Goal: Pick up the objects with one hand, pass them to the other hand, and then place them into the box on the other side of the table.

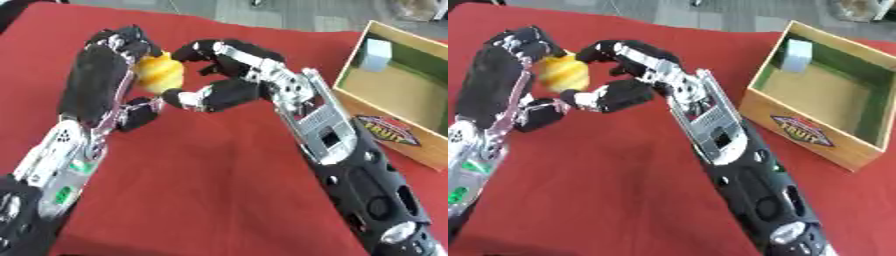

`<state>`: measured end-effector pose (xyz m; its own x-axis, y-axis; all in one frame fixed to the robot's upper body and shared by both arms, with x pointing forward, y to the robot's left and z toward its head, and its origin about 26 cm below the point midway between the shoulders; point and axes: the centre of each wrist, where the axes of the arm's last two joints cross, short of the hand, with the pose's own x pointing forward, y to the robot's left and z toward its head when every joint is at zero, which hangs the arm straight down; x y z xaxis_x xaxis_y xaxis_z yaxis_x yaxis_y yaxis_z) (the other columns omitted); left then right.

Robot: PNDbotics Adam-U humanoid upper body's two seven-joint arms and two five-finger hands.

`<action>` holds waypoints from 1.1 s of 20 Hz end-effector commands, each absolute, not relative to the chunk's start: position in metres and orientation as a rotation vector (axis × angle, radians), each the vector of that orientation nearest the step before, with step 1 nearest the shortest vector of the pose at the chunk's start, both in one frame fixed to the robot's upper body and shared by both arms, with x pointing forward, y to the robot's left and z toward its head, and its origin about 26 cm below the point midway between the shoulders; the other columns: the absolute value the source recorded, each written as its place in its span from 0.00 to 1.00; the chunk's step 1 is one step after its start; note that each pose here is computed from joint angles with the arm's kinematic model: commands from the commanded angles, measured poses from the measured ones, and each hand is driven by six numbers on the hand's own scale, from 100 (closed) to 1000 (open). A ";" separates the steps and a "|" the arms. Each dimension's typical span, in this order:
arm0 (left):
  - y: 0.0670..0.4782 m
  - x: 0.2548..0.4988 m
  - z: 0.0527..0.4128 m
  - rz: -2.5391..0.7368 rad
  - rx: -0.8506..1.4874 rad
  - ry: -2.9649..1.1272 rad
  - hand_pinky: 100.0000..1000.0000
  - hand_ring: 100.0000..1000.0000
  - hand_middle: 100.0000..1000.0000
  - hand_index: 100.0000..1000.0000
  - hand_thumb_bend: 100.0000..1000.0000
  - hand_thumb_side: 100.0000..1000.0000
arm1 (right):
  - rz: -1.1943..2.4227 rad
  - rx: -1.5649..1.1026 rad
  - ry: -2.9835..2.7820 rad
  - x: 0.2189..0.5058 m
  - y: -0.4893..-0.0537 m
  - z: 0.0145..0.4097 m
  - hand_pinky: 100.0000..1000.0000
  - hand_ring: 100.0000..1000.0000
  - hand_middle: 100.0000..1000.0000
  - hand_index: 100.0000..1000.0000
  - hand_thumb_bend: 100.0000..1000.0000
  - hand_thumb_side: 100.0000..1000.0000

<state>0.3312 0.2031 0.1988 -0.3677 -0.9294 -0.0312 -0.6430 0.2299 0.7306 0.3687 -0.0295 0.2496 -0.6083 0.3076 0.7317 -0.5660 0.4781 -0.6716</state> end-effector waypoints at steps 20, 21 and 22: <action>0.199 0.328 0.207 -0.928 1.513 -2.116 0.69 0.46 0.51 0.56 0.39 0.00 | 1.201 0.266 -1.787 0.365 -0.032 0.251 0.92 1.00 0.85 1.00 0.30 0.31; 0.199 0.328 0.207 -0.928 1.517 -2.117 0.69 0.46 0.51 0.56 0.39 0.00 | 1.203 0.268 -1.779 0.366 -0.031 0.250 0.92 1.00 0.85 1.00 0.30 0.31; 0.198 0.328 0.208 -0.929 1.519 -2.119 0.69 0.46 0.51 0.56 0.39 0.00 | 1.206 0.271 -1.767 0.367 -0.030 0.249 0.92 1.00 0.85 1.00 0.30 0.33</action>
<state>0.3306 0.2007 0.1982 -0.3443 -0.9369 -0.0604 -0.6628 0.1970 0.7224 0.3691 -0.0348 0.2407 -0.5082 0.3135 0.8021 -0.6306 0.4989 -0.5946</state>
